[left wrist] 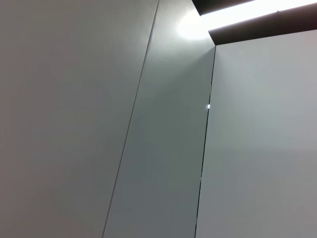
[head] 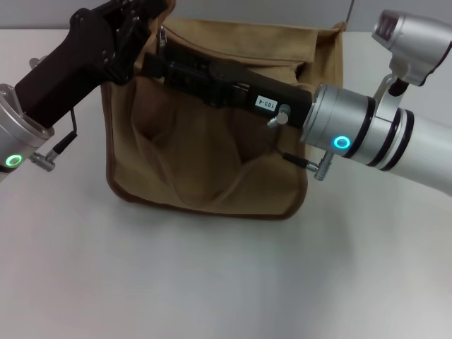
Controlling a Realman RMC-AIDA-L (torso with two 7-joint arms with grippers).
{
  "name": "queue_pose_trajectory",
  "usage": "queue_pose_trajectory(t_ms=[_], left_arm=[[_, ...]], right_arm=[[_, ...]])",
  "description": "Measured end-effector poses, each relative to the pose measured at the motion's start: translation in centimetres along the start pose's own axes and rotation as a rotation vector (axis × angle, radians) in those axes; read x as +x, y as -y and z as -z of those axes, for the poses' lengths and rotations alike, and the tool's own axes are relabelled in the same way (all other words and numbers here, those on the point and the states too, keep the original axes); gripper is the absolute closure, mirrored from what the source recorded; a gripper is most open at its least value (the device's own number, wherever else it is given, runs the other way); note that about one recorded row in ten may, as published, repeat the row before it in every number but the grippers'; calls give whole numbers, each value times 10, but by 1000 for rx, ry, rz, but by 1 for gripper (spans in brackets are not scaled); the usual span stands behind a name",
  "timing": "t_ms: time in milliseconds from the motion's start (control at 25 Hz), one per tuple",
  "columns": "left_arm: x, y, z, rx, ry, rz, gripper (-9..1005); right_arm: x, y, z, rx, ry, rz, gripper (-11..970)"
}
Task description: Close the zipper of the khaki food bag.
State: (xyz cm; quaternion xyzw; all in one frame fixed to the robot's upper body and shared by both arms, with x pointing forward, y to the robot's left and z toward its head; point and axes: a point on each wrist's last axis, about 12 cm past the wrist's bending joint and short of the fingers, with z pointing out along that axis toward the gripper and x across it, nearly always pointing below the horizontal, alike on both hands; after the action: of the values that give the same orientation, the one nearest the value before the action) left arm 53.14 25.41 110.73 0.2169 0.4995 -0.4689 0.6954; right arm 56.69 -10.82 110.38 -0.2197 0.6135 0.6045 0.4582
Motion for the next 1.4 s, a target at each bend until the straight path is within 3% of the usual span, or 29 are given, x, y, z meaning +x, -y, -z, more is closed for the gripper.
queue_pose_trajectory(t_ms=[360,760,1120,1400], left_arm=[[0,0,-1,1,1,-3,962],[0,-2,-2,-4,-4,-5,962],[0,-3,-3,-14,-8,-18,962],[1,-4,-2,-25,-10,-20,963]], right_arm=[[-2,4,-5,26,-13,14,419],[-3,3,-8,21,-19,35,854],[-3,4,-6,30,-7,44,850],[0,5,2,52,16,97,920]])
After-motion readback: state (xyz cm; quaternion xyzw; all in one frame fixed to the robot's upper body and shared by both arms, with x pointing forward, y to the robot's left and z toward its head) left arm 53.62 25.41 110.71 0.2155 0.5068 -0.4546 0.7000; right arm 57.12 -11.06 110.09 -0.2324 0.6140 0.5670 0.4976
